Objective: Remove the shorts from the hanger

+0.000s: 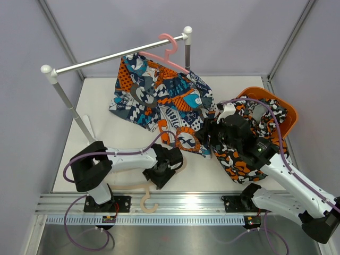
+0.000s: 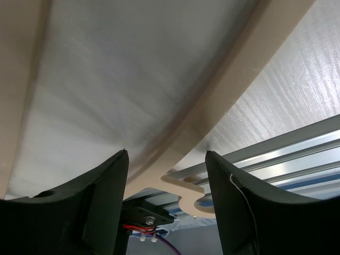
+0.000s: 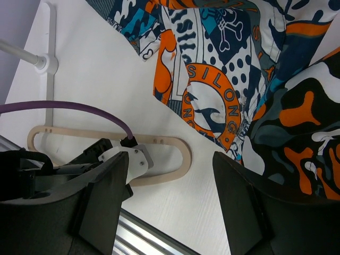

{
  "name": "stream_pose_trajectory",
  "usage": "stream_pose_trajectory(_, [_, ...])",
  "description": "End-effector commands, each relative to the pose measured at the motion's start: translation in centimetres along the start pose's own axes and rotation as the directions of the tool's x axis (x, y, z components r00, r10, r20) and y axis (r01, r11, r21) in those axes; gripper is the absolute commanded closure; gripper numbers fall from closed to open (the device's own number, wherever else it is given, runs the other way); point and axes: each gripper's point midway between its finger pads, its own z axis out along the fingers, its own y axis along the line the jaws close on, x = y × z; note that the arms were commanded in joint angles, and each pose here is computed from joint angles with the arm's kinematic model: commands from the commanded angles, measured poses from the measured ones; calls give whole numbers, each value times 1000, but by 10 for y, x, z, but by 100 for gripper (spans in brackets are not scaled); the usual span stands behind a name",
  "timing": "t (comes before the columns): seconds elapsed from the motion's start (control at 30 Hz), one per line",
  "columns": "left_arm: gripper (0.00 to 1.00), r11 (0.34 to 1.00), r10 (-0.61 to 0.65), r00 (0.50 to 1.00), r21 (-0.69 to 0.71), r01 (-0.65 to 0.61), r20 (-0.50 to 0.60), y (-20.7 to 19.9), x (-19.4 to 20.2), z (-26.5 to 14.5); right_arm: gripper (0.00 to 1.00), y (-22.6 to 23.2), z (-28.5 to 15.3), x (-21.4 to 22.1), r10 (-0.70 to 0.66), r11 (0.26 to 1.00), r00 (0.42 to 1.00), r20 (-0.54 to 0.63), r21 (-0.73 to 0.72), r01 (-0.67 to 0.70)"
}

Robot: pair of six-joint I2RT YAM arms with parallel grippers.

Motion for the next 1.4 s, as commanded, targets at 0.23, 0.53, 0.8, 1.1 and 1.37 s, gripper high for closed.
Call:
stream_pose_trajectory(0.23, [72, 983, 54, 998, 177, -50, -19, -27, 3, 5, 28, -5, -7, -5, 11, 1000, 999, 38, 12, -12])
stream_pose_trajectory(0.53, [100, 983, 48, 999, 176, -51, 22, -26, -4, -13, 30, -3, -13, -7, 14, 1000, 999, 43, 2, -14])
stream_pose_trajectory(0.8, [100, 952, -17, 970, 300, -58, 241, -36, -29, -105, 31, 1, -20, -18, 7, 1000, 998, 64, -1, -7])
stream_pose_trajectory(1.1, [100, 896, -176, 900, 444, -22, 400, -18, -43, -183, 31, 3, -25, -31, -8, 1000, 996, 84, 6, 7])
stream_pose_trajectory(1.37, [100, 822, -396, 739, 570, 20, 545, 22, -68, -256, 32, 8, -29, -41, -17, 1000, 995, 94, 3, 17])
